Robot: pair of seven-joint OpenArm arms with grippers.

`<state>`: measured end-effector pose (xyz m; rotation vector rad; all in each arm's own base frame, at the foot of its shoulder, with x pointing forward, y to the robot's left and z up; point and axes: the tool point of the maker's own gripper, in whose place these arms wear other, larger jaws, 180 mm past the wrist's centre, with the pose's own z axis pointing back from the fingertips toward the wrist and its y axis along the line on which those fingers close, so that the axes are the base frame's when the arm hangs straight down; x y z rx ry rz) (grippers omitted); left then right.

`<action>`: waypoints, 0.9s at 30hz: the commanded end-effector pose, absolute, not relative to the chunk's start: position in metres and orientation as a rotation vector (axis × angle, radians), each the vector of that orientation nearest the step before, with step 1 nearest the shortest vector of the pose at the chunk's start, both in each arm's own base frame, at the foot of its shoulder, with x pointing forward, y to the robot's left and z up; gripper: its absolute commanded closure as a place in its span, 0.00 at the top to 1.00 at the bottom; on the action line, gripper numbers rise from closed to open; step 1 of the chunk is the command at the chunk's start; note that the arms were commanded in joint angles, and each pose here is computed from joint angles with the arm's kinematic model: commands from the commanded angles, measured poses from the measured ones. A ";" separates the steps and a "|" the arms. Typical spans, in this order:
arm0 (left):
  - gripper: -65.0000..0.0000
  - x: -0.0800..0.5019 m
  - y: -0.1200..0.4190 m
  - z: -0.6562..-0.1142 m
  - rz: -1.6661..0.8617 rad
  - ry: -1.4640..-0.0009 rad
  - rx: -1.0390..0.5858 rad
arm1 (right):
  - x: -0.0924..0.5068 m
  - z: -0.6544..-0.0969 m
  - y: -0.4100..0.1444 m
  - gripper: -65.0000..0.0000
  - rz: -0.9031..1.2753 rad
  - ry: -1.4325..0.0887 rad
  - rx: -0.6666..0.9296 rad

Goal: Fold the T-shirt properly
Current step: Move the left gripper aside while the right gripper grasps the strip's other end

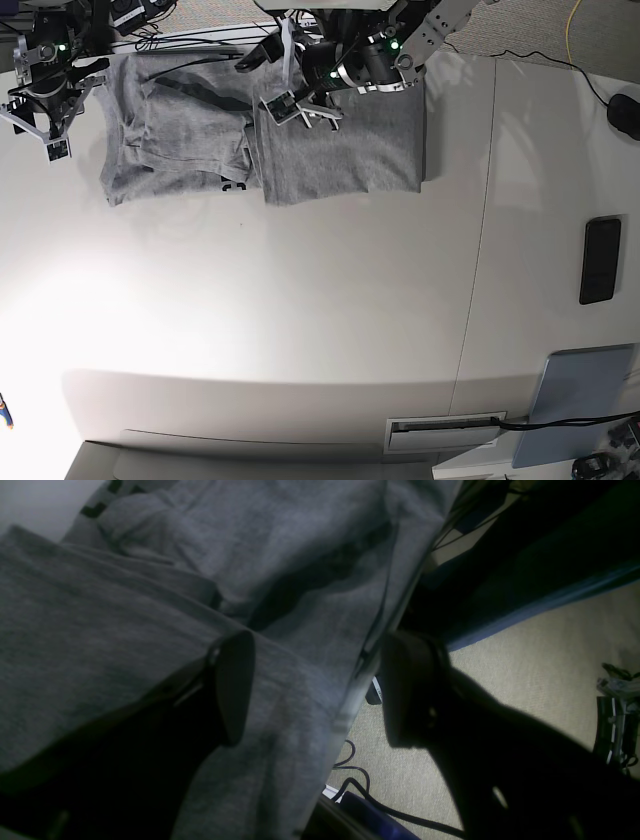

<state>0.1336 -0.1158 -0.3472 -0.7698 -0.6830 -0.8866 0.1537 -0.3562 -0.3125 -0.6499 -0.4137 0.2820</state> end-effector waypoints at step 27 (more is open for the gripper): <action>0.61 0.239 -0.008 -0.323 -0.648 -0.873 -0.624 | 0.194 -0.345 -0.317 0.36 0.023 -0.578 0.157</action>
